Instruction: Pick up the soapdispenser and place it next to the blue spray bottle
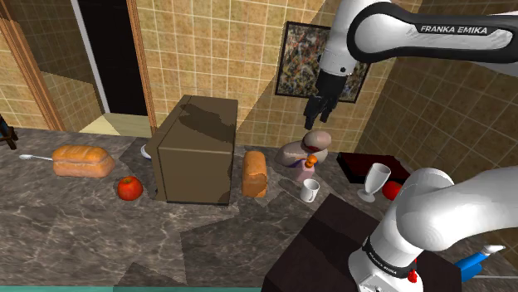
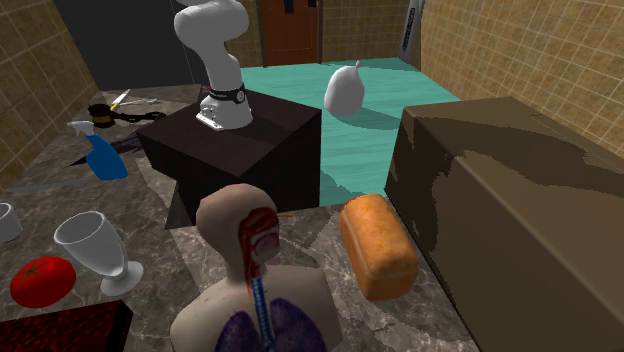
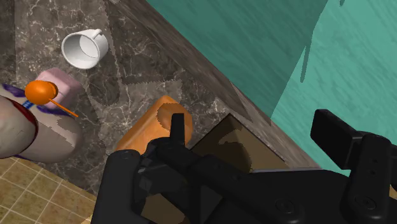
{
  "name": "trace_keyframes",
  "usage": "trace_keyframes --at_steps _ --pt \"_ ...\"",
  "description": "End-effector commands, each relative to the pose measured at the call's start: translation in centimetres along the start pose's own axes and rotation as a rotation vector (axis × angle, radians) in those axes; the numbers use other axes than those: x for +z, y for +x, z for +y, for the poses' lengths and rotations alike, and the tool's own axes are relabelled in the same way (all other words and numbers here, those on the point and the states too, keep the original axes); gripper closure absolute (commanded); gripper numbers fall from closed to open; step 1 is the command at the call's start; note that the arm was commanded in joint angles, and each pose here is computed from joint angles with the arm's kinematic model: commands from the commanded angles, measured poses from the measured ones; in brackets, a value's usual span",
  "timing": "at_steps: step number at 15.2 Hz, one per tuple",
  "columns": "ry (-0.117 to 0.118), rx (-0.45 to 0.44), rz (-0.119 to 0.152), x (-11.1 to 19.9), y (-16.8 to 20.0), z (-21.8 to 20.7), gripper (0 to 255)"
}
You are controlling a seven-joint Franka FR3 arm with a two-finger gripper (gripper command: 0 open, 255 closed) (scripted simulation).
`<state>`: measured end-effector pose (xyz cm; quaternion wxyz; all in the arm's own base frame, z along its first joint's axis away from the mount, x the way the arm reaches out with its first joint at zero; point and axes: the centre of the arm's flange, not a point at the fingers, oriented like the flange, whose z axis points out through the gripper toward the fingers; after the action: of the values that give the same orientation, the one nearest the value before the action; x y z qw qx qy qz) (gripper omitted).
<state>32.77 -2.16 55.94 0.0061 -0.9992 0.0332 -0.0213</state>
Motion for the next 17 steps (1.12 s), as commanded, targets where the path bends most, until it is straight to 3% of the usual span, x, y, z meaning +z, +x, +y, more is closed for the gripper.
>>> trace_keyframes --at_steps 1,17 --pt "0.0 0.0 0.0 0.0 0.0 0.0 0" --pt "-0.038 0.071 0.084 15.2 2.4 13.7 0"
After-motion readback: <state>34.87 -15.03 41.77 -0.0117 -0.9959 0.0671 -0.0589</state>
